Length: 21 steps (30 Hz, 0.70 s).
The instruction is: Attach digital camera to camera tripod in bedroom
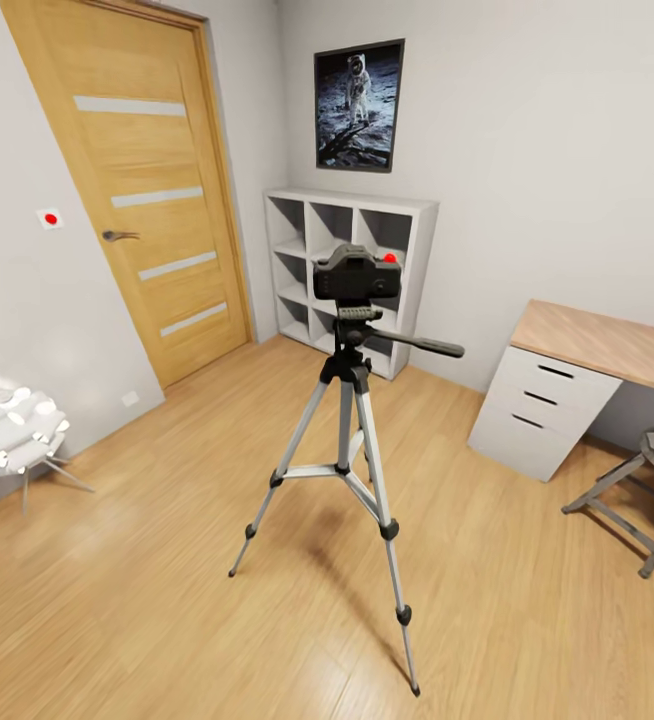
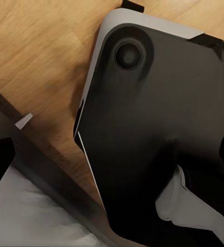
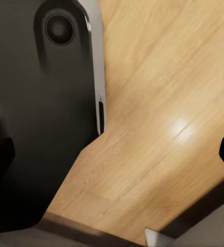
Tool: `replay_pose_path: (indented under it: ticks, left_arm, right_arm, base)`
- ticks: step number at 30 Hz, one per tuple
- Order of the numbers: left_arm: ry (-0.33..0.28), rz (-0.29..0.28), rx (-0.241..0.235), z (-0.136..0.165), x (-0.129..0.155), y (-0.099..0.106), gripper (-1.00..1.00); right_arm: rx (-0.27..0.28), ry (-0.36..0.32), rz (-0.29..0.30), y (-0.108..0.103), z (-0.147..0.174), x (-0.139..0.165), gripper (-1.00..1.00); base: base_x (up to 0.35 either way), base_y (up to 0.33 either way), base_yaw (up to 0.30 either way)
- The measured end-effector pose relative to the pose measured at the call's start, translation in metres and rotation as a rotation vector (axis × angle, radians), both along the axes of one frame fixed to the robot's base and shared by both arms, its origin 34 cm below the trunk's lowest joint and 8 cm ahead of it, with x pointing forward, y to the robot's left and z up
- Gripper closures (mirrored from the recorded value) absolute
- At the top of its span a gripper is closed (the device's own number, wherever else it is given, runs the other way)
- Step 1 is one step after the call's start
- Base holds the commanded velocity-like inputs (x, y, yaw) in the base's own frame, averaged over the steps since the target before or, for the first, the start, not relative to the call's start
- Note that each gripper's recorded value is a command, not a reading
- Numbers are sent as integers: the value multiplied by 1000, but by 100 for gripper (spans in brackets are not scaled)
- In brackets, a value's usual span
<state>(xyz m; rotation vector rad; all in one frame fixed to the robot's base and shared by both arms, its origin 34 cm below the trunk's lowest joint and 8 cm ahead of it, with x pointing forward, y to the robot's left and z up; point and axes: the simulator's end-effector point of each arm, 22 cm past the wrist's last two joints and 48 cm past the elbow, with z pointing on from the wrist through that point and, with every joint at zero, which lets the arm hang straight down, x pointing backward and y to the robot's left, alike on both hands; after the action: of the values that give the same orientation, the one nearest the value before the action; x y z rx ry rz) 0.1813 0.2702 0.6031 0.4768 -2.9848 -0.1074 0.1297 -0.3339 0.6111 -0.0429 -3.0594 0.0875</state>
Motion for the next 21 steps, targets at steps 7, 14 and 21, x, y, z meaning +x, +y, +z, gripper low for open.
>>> replay_pose_path:
  ticks: [7,14,21]
  left_arm:
    - [-11,0,2,1,4,1,-100]
    - [-21,-2,3,2,8,2,-100]
    - [-34,-6,1,3,13,1,-100]
  right_arm:
    - [0,-13,0,0,0,4,-100]
    - [0,-24,1,0,1,9,-100]
    - [-1,-37,0,0,1,14,-100]
  base:
    - [0,0,0]
    - [0,0,0]
    - [0,0,0]
